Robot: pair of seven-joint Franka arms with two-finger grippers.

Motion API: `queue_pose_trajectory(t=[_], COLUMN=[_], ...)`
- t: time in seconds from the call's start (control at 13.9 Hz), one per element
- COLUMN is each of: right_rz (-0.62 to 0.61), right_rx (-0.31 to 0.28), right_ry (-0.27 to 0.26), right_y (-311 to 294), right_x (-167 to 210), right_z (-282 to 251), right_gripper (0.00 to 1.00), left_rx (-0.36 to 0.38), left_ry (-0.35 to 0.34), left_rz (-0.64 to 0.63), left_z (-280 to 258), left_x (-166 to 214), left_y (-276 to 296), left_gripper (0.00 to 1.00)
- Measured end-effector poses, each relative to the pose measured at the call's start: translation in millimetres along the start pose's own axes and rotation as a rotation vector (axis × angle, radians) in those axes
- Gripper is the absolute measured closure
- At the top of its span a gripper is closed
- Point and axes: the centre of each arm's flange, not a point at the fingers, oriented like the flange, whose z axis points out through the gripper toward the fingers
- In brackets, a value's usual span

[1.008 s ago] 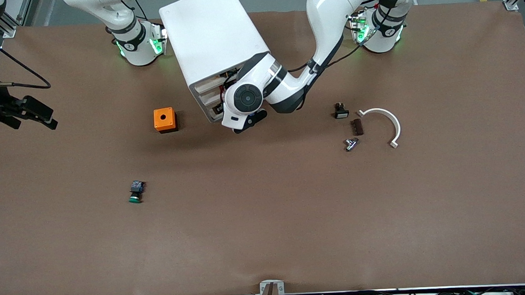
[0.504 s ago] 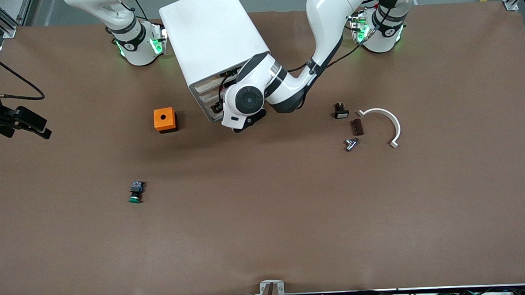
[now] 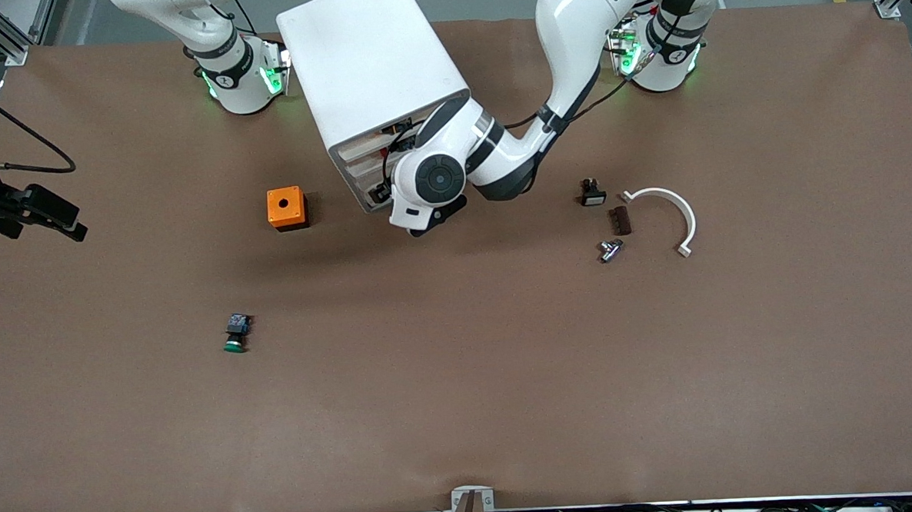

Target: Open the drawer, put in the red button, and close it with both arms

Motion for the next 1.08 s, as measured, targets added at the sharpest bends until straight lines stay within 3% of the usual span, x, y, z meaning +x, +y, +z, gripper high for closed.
queue_pose_trajectory(t=[0.22, 0.43, 0.58, 0.72, 1.08], right_rz=[0.019, 0.020, 0.020, 0.022, 0.026], right_rx=[-0.002, -0.002, -0.002, -0.002, -0.002], right_ry=[0.001, 0.002, 0.003, 0.003, 0.003], right_y=[11.6, 12.0, 12.1, 13.1, 15.2], right_x=[1.1, 1.2, 1.2, 1.3, 1.6], right_z=[-0.5, -1.0, -1.3, -1.5, -1.4], right_gripper=[0.00, 0.00, 0.00, 0.00, 0.00], left_rx=[-0.063, -0.146, -0.114, -0.056, 0.073], left_ry=[0.098, 0.190, 0.260, 0.277, 0.194], left_rz=[-0.010, -0.006, 0.046, 0.122, 0.350], left_z=[-65.1, -170.1, -234.3, -287.6, -386.3], left_x=[37.3, 70.2, 78.8, 86.5, 134.4], left_y=[-4.0, -27.4, -59.3, -98.5, -218.1], left_gripper=[0.00, 0.00, 0.00, 0.00, 0.00])
